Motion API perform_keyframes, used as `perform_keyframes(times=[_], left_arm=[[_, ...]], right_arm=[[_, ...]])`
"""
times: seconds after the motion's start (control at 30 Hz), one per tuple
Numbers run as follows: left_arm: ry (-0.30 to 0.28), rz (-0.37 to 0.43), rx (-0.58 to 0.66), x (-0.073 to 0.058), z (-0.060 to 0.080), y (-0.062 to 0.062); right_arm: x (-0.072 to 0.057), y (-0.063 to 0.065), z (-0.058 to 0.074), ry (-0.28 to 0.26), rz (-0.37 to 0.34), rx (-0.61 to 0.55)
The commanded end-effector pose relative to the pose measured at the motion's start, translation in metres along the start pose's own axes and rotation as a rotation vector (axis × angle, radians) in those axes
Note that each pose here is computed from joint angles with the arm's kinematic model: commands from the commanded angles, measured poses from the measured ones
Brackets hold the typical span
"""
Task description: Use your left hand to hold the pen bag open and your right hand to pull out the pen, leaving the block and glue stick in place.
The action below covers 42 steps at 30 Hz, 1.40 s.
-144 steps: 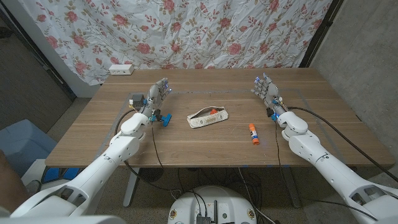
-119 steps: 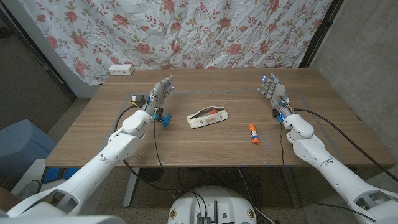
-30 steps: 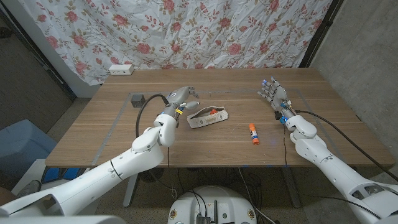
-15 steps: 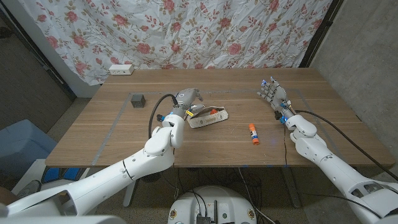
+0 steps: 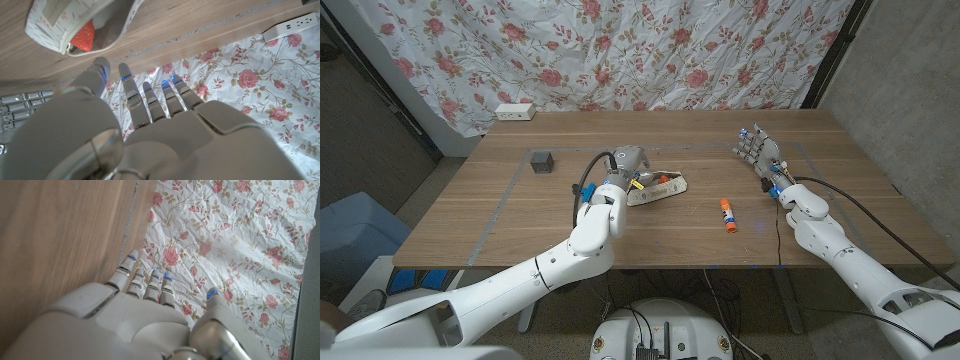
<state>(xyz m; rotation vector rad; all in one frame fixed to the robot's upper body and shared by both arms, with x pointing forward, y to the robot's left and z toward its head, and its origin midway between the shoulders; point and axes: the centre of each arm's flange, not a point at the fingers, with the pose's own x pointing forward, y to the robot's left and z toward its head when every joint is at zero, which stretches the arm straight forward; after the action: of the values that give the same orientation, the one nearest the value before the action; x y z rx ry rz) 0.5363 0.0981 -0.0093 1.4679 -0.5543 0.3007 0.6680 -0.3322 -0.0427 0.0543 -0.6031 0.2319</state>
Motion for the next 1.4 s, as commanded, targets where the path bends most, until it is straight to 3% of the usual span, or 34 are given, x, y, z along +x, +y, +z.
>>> perform_keyframes(times=[0.03,0.53,1.4], left_arm=[[0.024,-0.033,0.051,0.002,0.012,-0.002],[0.048,-0.122,0.104,0.008,0.021,-0.004],[0.043,-0.108,0.124,0.018,0.028,-0.022]], right_arm=[[0.002,0.000,-0.001,0.005,0.006,0.003],[0.001,0.000,-0.002,0.004,0.011,0.006],[-0.001,0.001,-0.004,0.009,0.016,0.010]])
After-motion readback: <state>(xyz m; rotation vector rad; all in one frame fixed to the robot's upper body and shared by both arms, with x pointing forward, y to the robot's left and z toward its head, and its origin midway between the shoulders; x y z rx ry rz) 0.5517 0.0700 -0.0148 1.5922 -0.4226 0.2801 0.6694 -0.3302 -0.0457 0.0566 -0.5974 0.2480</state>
